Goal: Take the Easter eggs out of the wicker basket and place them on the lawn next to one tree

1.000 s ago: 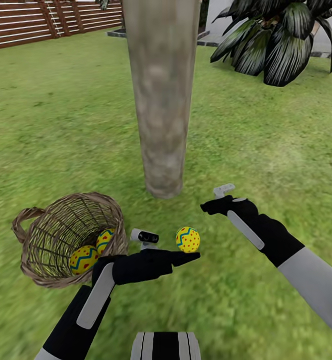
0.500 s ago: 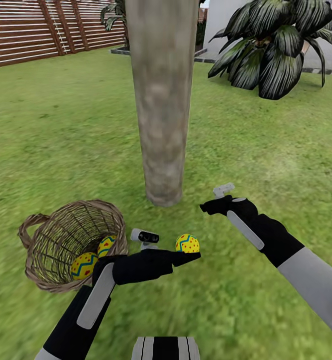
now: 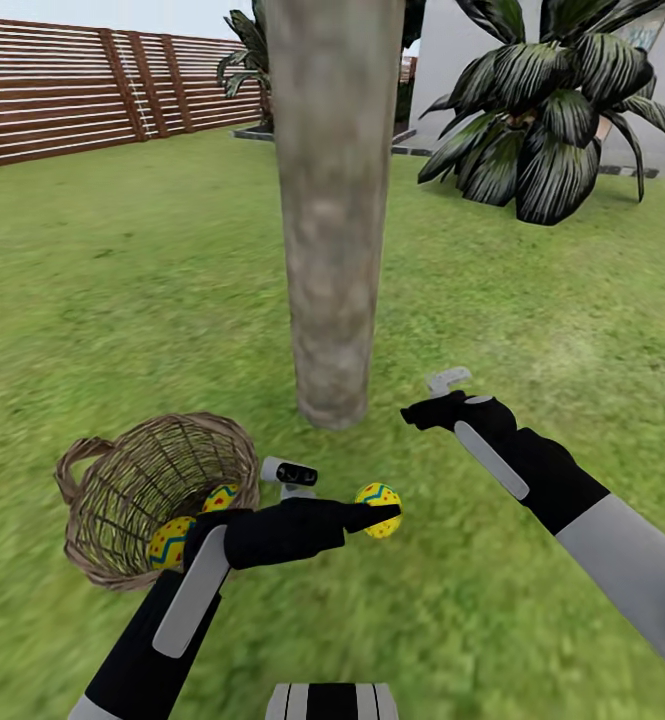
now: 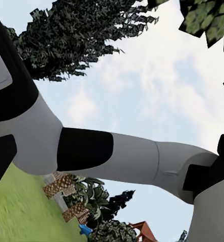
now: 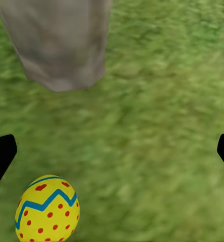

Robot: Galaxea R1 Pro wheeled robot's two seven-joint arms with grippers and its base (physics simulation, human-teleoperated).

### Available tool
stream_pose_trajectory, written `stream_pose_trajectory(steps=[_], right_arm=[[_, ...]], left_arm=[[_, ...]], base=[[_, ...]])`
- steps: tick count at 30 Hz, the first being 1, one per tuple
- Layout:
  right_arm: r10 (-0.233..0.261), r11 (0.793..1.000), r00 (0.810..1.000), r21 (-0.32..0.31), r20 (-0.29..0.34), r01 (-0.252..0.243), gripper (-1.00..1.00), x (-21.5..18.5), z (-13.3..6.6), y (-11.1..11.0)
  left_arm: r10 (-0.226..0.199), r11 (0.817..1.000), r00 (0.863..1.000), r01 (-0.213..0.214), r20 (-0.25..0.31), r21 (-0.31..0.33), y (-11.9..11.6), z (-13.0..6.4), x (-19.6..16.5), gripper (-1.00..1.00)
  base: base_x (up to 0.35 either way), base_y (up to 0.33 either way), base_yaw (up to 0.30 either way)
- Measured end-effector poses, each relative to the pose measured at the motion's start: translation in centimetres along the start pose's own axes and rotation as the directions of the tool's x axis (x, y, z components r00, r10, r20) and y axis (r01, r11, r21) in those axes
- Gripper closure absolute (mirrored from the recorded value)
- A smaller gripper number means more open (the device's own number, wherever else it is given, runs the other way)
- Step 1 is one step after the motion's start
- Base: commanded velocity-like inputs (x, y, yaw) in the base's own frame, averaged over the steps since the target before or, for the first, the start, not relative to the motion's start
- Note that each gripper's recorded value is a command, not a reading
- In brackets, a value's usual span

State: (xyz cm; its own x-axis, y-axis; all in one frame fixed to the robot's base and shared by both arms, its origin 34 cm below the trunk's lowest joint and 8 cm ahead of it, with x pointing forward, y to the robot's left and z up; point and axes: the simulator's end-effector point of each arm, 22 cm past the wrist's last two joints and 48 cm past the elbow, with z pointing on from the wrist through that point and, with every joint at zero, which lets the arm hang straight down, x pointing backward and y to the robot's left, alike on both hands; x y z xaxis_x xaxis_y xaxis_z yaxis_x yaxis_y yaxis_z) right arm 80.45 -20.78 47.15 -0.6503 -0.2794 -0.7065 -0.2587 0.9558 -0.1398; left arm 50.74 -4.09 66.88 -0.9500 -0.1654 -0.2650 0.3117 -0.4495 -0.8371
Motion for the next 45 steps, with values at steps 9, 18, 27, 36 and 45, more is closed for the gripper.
stream_pose_trajectory(steps=[9, 18, 27, 36, 45], right_arm=[[-0.005, 1.0, 0.999, 0.011, 0.035, 0.004, -1.0, -2.0, -1.9, -0.4], [-0.007, 1.0, 0.998, 0.019, 0.07, 0.006, -1.0, -3.9, -3.8, -0.7], [-0.011, 1.0, 0.994, 0.023, 0.105, 0.008, -1.0, -5.8, -5.8, -0.8], [-0.056, 0.998, 0.997, -0.033, -0.053, 0.054, -1.0, -3.3, -6.1, 2.8], [-0.042, 0.99, 0.998, -0.14, -0.054, 0.034, -1.0, -3.9, -7.0, 7.6]], left_arm=[[0.032, 0.999, 0.999, -0.032, -0.017, 0.006, -1.6, 0.8, 0.2, -1.0], [0.066, 0.998, 0.997, -0.066, -0.03, 0.01, -3.1, 1.4, 0.3, -1.0], [0.155, 0.987, 0.986, -0.152, 0.053, -0.059, -4.8, -2.3, -3.3, -1.0], [0.3, 0.943, 0.918, -0.244, 0.26, -0.226, -7.0, -12.4, -10.5, -1.0], [0.328, 0.919, 0.863, -0.196, 0.385, -0.343, -6.9, -21.0, -13.3, -1.0]], base=[[0.0, 0.0, 0.284], [0.0, 0.0, 0.292], [0.0, 0.0, 0.292], [0.0, 0.0, 0.292], [0.0, 0.0, 0.292]])
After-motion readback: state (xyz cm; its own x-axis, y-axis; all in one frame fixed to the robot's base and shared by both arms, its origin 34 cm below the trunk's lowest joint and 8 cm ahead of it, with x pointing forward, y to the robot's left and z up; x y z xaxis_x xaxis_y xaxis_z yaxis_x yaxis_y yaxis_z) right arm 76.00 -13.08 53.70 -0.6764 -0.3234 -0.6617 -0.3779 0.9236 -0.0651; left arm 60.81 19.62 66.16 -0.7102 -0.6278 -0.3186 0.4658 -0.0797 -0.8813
